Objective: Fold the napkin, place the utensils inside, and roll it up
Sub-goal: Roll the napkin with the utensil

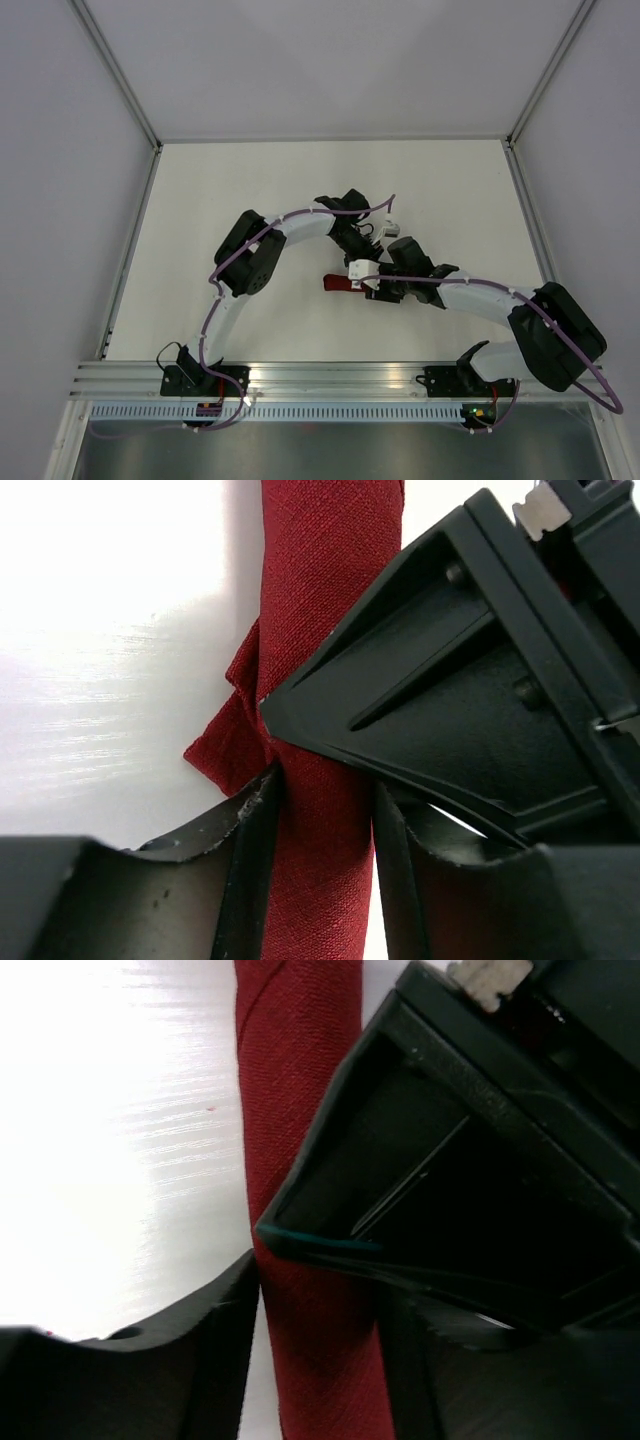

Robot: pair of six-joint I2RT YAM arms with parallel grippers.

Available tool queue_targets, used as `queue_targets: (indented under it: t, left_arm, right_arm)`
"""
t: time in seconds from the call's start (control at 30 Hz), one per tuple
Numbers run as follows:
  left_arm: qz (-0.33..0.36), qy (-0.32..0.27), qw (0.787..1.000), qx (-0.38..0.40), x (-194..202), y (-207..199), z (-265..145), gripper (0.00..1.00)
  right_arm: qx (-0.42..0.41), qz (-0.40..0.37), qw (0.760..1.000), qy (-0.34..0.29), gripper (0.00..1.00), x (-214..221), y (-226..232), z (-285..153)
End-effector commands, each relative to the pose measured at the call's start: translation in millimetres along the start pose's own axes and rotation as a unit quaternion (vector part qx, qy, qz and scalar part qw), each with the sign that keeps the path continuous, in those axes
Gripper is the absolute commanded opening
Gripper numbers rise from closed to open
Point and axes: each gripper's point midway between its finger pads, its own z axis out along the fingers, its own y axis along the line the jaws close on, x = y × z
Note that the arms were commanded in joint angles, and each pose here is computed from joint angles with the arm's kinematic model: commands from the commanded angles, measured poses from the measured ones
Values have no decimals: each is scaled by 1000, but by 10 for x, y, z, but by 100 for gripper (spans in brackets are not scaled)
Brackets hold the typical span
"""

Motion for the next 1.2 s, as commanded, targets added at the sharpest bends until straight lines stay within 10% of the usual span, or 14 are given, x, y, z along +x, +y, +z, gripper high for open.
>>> queue_targets:
  t: [0.0, 0.73, 1.17]
  left_arm:
    - [-47, 30, 998, -12, 195, 89, 4, 47]
    - [-65, -154, 986, -4, -687, 59, -1125, 50]
    - [-125, -282, 940, -143, -929, 42, -1977, 50]
  right_arm:
    - [-5, 16, 1000, 23, 52, 64, 7, 37]
    - [-42, 144, 983, 101, 38, 228, 63, 293]
    - [-19, 333, 925, 182, 35, 19, -378, 748]
